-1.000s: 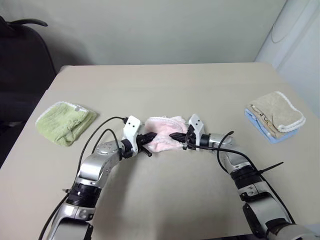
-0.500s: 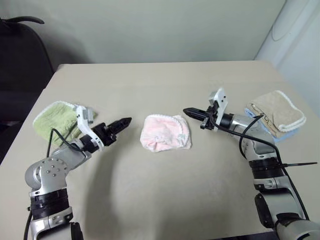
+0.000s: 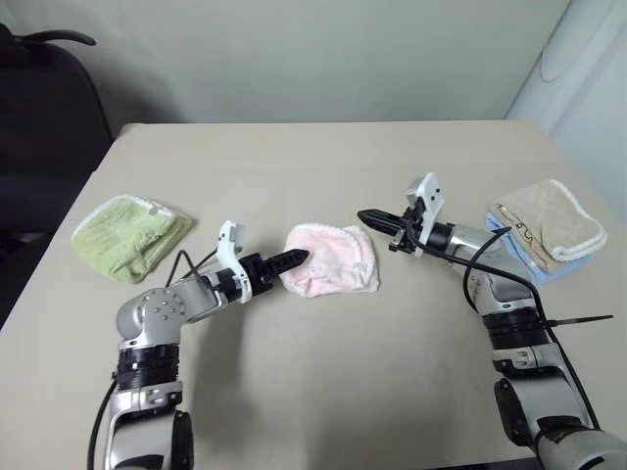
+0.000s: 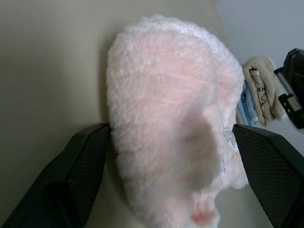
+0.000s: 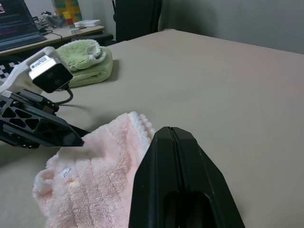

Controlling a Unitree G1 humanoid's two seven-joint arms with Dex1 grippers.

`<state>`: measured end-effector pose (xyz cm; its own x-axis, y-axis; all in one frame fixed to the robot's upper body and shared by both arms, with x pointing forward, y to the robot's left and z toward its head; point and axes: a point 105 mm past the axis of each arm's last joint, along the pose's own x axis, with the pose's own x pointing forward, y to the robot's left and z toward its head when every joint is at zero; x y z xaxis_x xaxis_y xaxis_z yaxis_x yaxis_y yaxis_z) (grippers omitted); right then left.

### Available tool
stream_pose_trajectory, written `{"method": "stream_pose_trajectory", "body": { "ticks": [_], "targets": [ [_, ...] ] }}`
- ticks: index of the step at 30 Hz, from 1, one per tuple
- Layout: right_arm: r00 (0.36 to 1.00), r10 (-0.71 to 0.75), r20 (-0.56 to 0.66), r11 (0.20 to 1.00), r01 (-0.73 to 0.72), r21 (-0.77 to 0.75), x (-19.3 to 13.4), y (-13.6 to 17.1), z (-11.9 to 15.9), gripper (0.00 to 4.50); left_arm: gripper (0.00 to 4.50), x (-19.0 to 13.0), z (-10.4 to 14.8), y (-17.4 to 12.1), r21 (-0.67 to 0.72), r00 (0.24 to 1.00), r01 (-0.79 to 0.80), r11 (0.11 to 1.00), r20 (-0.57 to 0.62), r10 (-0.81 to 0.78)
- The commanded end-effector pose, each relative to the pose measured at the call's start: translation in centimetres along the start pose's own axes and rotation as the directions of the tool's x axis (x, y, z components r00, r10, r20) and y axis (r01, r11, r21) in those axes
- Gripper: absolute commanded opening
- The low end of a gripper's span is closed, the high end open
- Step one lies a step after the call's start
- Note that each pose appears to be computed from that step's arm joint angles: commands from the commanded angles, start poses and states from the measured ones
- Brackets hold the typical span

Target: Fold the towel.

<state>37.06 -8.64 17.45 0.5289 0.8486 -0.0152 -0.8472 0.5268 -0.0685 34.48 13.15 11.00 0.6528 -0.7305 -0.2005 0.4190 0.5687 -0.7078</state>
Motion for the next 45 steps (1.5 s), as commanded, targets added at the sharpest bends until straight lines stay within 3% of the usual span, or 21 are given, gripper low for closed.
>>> {"method": "stream_pose_trajectory", "body": {
  "ticks": [1,3,5,16,20,23,27,32,36,40,45],
  "targets": [
    [0.999,-0.013,0.051,0.998,0.016,-0.055,-0.3,0.1,1.7,0.0,4.48,1.8,-1.9,-0.5,-0.016,0.997,0.016,1.0,-0.077,-0.017],
    [0.999,-0.018,0.051,0.998,0.021,-0.055,-0.4,0.0,1.7,0.0,4.48,2.1,-1.9,-0.4,-0.026,0.997,0.008,1.0,-0.075,-0.01],
    [0.998,-0.02,0.051,0.998,0.023,-0.056,-0.4,0.0,1.7,0.0,3.89,2.3,-1.8,-0.3,-0.03,0.997,0.005,1.0,-0.072,-0.007],
    [0.998,-0.038,0.057,0.997,0.042,-0.062,-0.1,-0.4,1.8,0.0,0.04,1.8,-1.0,-1.2,-0.045,0.999,0.044,0.998,0.005,-0.044],
    [0.997,-0.047,0.06,0.997,0.051,-0.064,0.0,-0.5,1.8,0.0,0.01,1.4,-0.6,-1.6,-0.058,0.997,0.052,0.997,0.056,-0.049],
    [0.996,-0.067,0.062,0.995,0.071,-0.065,-0.2,-0.8,1.8,0.0,0.01,0.5,1.2,-1.9,-0.057,0.988,0.039,0.998,0.153,-0.03],
    [0.991,-0.113,0.066,0.991,0.117,-0.066,-0.7,-1.8,1.9,0.0,0.01,-2.5,7.5,-3.7,-0.007,0.917,0.043,0.999,0.398,-0.036],
    [0.99,-0.125,0.067,0.989,0.13,-0.068,-0.7,-2.4,2.0,0.0,0.01,-9.6,15.7,-6.2,0.099,0.758,-0.079,0.992,0.652,-0.005],
    [0.991,-0.114,0.07,0.99,0.119,-0.07,-0.3,-2.4,2.0,0.0,0.01,-16.2,19.3,-5.1,0.061,0.617,-0.27,0.961,0.777,0.125],
    [0.992,-0.1,0.07,0.992,0.105,-0.064,0.1,-2.3,1.8,0.0,0.01,-21.7,19.2,-0.8,-0.091,0.495,-0.395,0.914,0.817,0.295],
    [0.995,-0.078,0.068,0.995,0.082,-0.062,0.8,-2.0,1.5,0.0,0.01,-23.8,13.8,6.8,-0.277,0.45,-0.486,0.829,0.734,0.509]
  ]
}}
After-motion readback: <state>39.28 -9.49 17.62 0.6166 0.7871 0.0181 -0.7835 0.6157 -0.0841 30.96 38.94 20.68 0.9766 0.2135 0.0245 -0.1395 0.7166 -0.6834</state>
